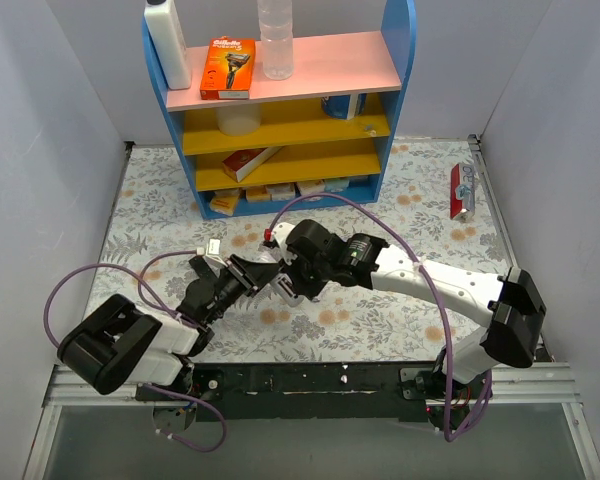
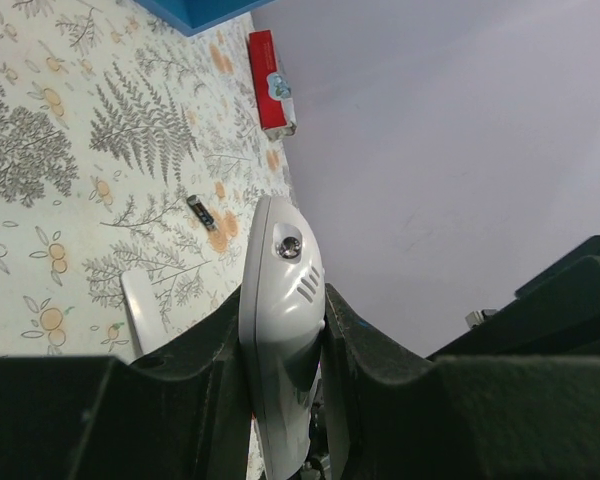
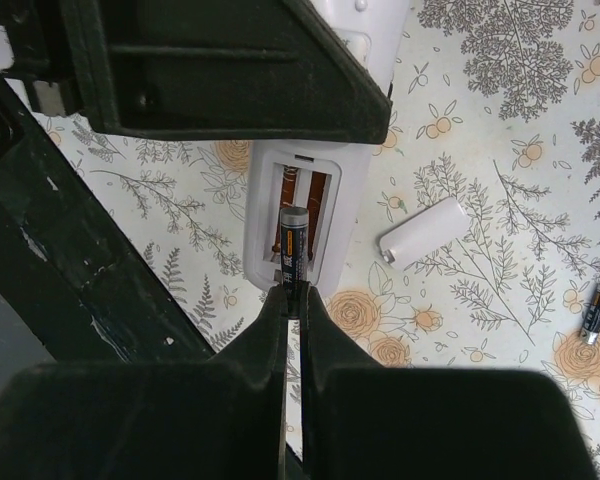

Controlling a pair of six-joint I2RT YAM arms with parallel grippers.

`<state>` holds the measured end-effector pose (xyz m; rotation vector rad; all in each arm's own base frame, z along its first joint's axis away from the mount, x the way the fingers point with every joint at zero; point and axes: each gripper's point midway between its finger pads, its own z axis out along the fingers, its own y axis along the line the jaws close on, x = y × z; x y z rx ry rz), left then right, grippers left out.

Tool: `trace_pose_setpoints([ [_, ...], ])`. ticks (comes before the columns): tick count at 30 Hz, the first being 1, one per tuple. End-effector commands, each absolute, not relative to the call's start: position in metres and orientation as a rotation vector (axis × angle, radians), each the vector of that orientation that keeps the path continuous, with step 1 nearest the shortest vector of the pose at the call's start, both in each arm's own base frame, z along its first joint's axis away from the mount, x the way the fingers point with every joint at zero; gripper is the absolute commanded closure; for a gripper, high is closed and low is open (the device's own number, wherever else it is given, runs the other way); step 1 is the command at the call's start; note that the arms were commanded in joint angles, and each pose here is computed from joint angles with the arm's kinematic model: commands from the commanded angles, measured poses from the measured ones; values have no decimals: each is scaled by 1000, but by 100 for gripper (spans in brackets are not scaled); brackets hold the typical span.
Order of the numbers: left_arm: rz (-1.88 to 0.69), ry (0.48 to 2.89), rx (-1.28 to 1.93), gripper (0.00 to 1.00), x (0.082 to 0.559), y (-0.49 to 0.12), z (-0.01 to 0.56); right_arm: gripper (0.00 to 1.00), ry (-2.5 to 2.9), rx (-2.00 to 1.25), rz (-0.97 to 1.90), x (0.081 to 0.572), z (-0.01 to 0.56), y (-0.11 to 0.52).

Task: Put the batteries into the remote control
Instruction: Load the battery into the remote control.

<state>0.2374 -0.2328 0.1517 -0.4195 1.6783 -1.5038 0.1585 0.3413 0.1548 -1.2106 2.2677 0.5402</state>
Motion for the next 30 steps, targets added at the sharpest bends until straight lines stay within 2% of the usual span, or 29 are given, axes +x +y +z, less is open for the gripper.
trace_pose_setpoints([
  [1, -1534, 1647, -383, 100, 213, -222, 146, 99, 2253, -1211, 592, 155, 168, 352],
  [16, -1617, 1557, -327, 100, 206, -224, 160, 99, 2308, -1185, 477, 165, 155, 347],
  [30, -1599, 1483, -260, 100, 204, -222, 176, 99, 2420, -1221, 592, 139, 124, 350],
])
